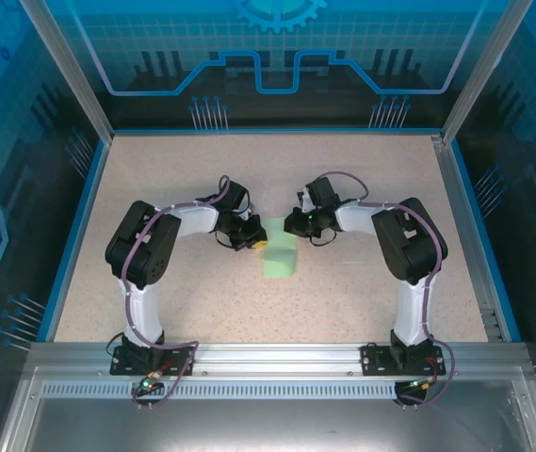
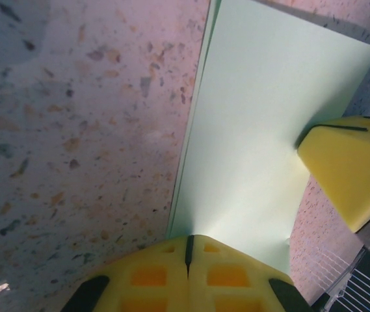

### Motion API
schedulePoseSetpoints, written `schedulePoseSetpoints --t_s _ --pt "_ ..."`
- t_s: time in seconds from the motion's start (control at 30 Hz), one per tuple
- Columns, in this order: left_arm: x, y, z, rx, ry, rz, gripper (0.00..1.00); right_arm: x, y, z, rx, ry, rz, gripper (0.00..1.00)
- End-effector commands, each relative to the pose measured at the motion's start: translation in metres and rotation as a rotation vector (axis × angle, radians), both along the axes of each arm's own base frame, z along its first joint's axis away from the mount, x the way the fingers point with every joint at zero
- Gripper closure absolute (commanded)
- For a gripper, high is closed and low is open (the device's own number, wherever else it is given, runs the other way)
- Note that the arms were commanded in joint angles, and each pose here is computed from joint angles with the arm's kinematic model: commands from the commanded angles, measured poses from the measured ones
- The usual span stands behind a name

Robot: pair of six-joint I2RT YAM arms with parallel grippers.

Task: Fold a paper plane with a square sheet of paper (pick it up from the middle)
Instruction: Fold the square sheet of paper in half at the center of the table.

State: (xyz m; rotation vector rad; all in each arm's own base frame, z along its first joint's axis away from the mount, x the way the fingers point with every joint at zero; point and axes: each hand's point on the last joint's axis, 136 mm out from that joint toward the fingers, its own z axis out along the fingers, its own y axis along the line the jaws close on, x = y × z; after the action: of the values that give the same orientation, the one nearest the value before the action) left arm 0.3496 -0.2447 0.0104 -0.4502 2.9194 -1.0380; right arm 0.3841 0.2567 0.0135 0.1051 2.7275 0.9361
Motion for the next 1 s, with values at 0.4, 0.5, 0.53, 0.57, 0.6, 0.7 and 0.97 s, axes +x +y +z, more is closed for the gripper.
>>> schedulePoseSetpoints --t_s 0.4,0.5,0.53,0.57,0.6,0.7,0.97 --pt "-0.058 0.039 -0.064 0.225 0.245 0.006 0.96 -0.068 0.014 0.043 0.070 0.011 0.073 0.88" --pt "-0.059 0.039 -0.065 0.225 0.247 0.006 0.96 -0.085 0.017 0.038 0.100 0.050 0.075 0.88" --pt "-0.059 0.039 -0.065 0.227 0.246 0.008 0.97 -0.095 0.014 0.030 0.096 0.075 0.074 0.88" --pt "-0.059 0.038 -0.064 0.225 0.245 0.007 0.96 -0.099 0.014 0.028 0.100 0.084 0.074 0.88" --pt "-0.059 0.039 -0.065 0.226 0.245 0.007 0.97 -0.103 0.013 0.026 0.102 0.095 0.076 0.88" --pt "-0.060 0.039 -0.066 0.227 0.247 0.007 0.97 -0.112 0.013 0.018 0.108 0.123 0.077 0.88" --pt "-0.061 0.040 -0.066 0.232 0.247 0.012 0.97 -0.127 0.008 0.005 0.114 0.166 0.073 0.88"
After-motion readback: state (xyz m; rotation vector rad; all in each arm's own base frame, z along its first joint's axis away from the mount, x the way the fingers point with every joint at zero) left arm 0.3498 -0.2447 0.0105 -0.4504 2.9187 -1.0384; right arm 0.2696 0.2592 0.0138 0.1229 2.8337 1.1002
